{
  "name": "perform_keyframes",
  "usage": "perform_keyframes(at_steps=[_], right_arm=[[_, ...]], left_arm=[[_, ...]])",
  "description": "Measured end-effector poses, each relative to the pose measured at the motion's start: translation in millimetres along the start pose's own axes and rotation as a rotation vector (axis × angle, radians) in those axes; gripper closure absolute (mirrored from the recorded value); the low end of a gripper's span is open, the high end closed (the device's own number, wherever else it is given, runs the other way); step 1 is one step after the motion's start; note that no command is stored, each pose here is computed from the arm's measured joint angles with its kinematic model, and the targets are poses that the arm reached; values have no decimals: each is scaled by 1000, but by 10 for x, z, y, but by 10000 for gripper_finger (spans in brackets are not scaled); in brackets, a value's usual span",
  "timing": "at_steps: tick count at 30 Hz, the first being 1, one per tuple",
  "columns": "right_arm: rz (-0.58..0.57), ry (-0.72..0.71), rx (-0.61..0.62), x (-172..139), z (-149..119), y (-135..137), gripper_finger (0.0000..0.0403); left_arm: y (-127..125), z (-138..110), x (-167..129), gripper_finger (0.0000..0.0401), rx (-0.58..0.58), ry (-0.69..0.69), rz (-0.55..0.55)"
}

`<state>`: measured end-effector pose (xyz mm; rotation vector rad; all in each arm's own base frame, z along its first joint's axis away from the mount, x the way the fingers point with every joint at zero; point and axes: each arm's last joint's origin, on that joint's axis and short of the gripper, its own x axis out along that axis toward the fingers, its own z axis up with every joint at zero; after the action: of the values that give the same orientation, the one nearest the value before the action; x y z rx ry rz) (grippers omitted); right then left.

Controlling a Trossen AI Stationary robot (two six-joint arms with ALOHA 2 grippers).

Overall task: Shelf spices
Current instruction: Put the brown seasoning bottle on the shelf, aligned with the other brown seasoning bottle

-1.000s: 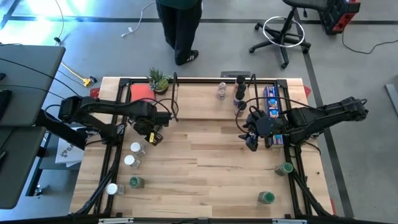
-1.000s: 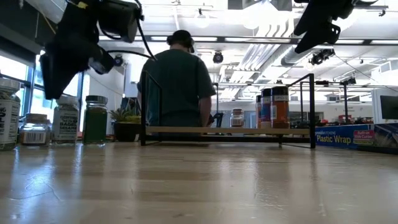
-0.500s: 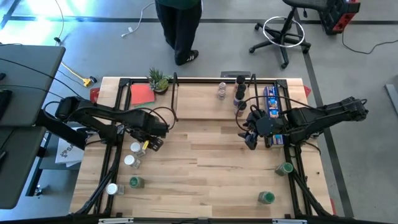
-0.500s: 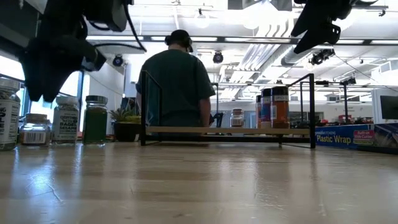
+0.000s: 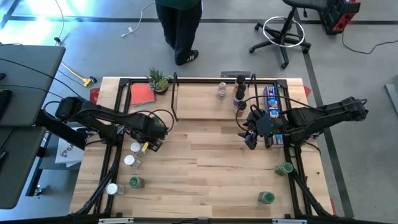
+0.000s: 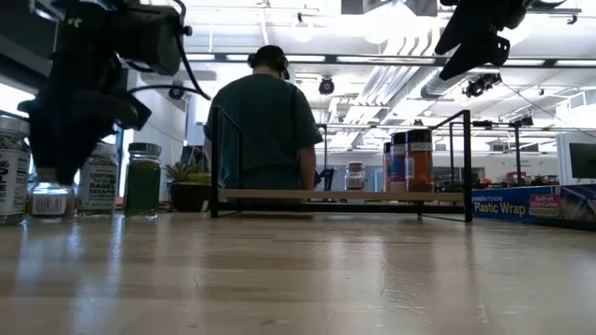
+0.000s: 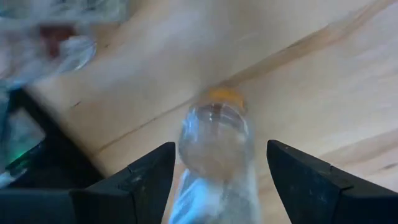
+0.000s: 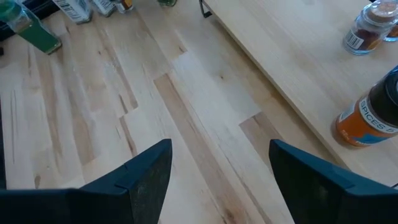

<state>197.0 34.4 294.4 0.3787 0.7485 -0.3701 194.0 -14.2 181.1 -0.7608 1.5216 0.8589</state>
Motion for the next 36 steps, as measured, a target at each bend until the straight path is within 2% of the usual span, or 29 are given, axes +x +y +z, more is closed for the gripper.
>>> perform_keyframes(at_steps=[9, 17, 20, 25, 30, 33, 36], right_arm=[[6, -8, 0, 1, 8, 5, 139], [0, -13, -3, 0, 10, 3, 139], [-3, -15, -3, 1, 10, 2, 139], [-6, -17, -18, 0, 11, 1, 139], [-12, -21, -26, 1, 12, 0, 139], [-12, -22, -25, 1, 13, 0, 139], [-4, -30, 0, -20, 23, 0, 139]], left_arm=[[-3, 7, 94, 172, 1, -28, -18], [-5, 10, 88, 234, 1, -32, -18], [-34, 10, 30, 234, 31, 1, -41], [-123, 21, -327, 234, 128, 27, -86], [-232, 27, -913, 234, 282, -20, -181], [-351, 106, -1268, 234, 327, -96, -252], [-569, 346, -1530, 234, 361, -238, -277]])
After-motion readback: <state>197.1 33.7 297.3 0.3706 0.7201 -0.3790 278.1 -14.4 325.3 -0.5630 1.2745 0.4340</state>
